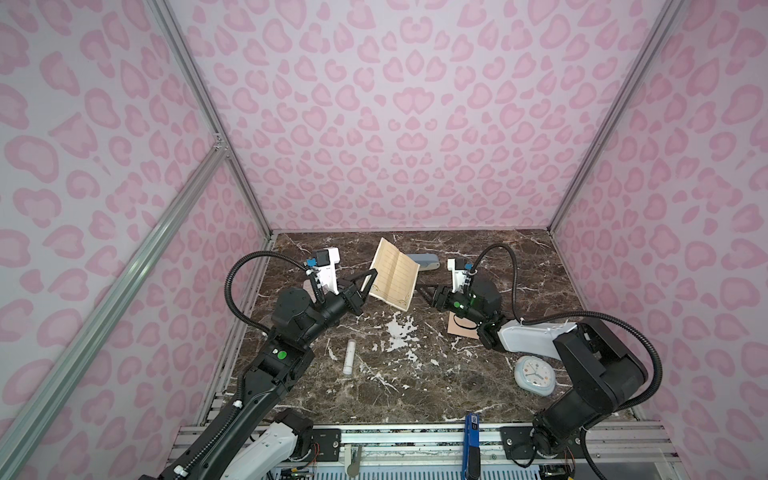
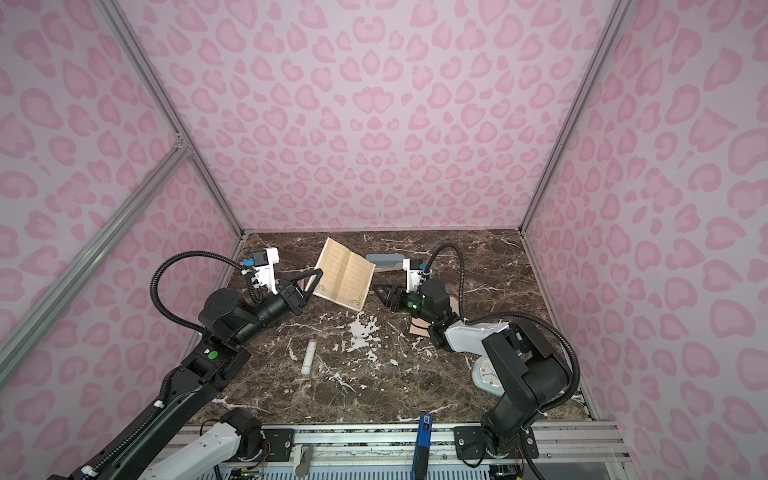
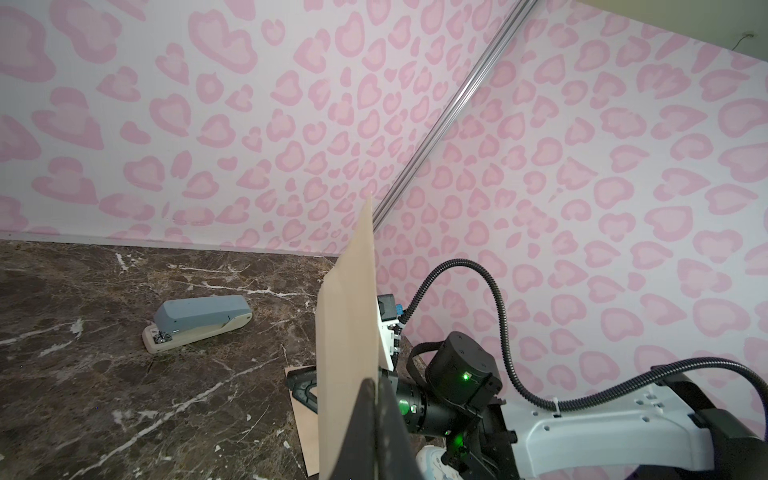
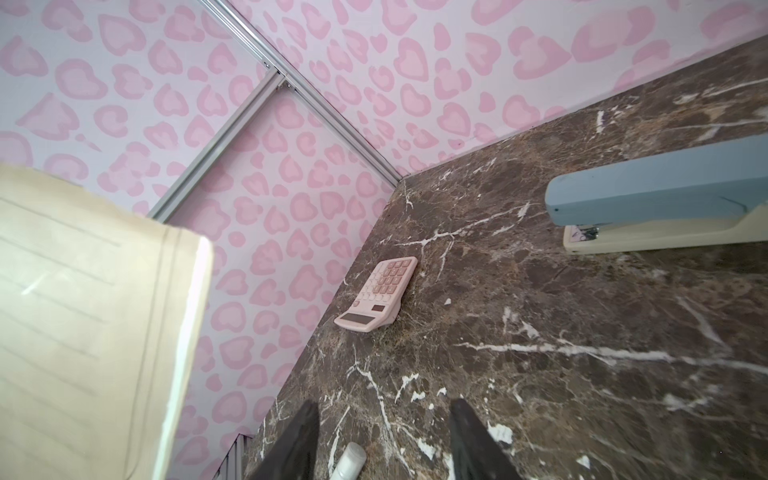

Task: Place the letter into the envelope and seal it
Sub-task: 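Lift the letter with the left gripper while the right gripper releases it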

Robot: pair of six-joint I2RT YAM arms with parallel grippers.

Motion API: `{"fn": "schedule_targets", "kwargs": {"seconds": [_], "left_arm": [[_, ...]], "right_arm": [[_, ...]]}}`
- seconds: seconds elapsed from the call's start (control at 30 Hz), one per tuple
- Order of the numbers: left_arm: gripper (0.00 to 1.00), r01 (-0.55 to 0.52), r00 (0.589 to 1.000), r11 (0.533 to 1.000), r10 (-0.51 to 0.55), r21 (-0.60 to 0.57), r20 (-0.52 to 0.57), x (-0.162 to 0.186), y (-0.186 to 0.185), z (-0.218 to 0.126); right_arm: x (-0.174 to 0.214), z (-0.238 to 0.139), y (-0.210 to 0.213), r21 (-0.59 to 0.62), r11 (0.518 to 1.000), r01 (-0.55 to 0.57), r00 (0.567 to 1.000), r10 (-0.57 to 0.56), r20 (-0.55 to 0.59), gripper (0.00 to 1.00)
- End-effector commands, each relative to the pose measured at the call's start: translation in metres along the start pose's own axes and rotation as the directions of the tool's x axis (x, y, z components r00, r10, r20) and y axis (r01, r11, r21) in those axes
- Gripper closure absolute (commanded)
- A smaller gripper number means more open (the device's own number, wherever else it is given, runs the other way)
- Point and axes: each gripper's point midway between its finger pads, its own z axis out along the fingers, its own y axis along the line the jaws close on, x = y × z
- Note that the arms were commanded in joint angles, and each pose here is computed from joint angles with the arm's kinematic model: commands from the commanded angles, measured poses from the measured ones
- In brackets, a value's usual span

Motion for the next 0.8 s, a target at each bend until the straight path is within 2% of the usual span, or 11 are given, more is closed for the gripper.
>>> {"fn": "schedule_targets", "kwargs": {"seconds": [0.0,0.23,0.5,0.77], "left_arm": [[0.96,-0.002,0.998,1.000,0.000,0.029,0.068,-0.015,-0.006,0.001],[0.96,0.028,0.995,0.999,-0.029,0.018,0.091,-0.012,0.003,0.004],[0.96,0.047,0.993,0.998,-0.052,0.048,0.105,-0.018,-0.003,0.006],[0.96,0.066,0.992,0.996,-0.071,0.051,0.103,-0.016,-0.001,0.007]], "right_arm": [[-0.012,0.000,0.020,-0.094,0.996,0.004,0.999,0.001,0.054,0.47],[-0.010,0.005,0.029,-0.141,0.990,0.012,0.999,-0.005,0.049,0.47],[-0.005,0.015,0.019,-0.146,0.989,-0.021,0.998,0.029,0.049,0.48],[-0.007,0.022,0.034,-0.224,0.974,-0.036,0.997,0.051,0.062,0.48]]}}
